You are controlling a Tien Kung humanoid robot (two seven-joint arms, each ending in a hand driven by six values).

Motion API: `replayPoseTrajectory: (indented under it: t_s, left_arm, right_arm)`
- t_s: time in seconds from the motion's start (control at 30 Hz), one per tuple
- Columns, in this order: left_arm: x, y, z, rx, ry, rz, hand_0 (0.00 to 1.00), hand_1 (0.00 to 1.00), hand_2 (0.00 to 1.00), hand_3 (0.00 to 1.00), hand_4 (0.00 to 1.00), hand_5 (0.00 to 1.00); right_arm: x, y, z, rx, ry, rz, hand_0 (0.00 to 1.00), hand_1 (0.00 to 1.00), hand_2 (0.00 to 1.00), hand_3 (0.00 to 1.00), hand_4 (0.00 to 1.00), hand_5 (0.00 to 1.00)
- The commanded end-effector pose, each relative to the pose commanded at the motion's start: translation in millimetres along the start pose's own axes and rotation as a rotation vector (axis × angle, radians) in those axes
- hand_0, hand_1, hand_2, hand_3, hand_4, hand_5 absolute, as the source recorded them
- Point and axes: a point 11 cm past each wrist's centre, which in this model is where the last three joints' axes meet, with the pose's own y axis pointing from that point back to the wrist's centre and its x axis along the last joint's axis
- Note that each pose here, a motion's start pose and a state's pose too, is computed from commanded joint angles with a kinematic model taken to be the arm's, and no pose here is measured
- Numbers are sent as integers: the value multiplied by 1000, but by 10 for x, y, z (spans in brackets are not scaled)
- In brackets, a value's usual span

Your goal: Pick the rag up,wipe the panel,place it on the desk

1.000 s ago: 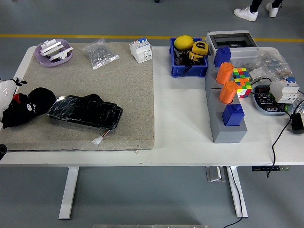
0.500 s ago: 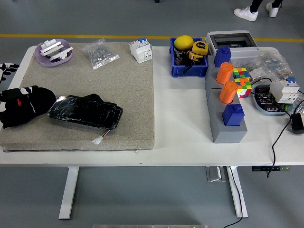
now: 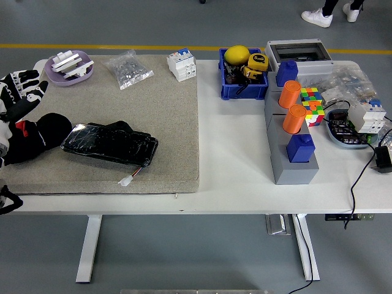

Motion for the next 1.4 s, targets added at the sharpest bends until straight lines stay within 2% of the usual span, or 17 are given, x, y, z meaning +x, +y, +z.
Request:
replayPoseTrajectory:
  t_s: [0.03,0.07,0.23,0.27,0.33,0.43,0.5,0.97,1.23,1.4]
  left_arm:
    - [-29,8,-20,1,71,4,604,713,676,633,800,266]
    - [-47,14,-33,1,126,10,595,702,662,626,843,268]
    - [-167,87,-126,19,389,35,595,702,662,626,843,268]
    - [-186,105,-143,23,442,42,571,678,630,612,832,265]
    - [-231,135,-160,29,496,43,571,678,630,612,832,265]
    - [-291,165,-148,33,495,20,571,678,630,612,832,265]
    - [-306,176,-131,29,491,13,572,670,627,614,805,230]
    - [-361,182,-114,25,524,10,571,661,625,615,795,221]
    - [-302,205,-254,58,532,35,570,659,624,615,793,220]
    - [-318,220,-288,70,526,31,570,653,624,615,792,213]
  right_arm:
    - [-6,-2,5,0,0,-1,780,456,679,624,998,528]
    - [-13,-3,9,-1,-1,-2,780,456,680,624,998,528]
    - [-24,-10,30,-7,-4,-3,780,456,680,624,998,528]
    - [-24,-12,37,-9,-5,-2,781,456,679,623,998,528]
    - [-30,-16,56,-13,-7,-3,781,456,679,623,998,528]
    - [-33,-18,67,-15,-6,-5,781,456,679,623,998,528]
    - [-32,-18,66,-15,-5,-5,781,456,679,624,998,528]
    - [-30,-20,91,-20,-4,-7,780,456,679,625,998,529]
    - [-33,-20,75,-16,-8,-5,780,456,679,625,998,529]
    - [-34,-21,77,-15,-12,-5,780,456,679,625,998,530]
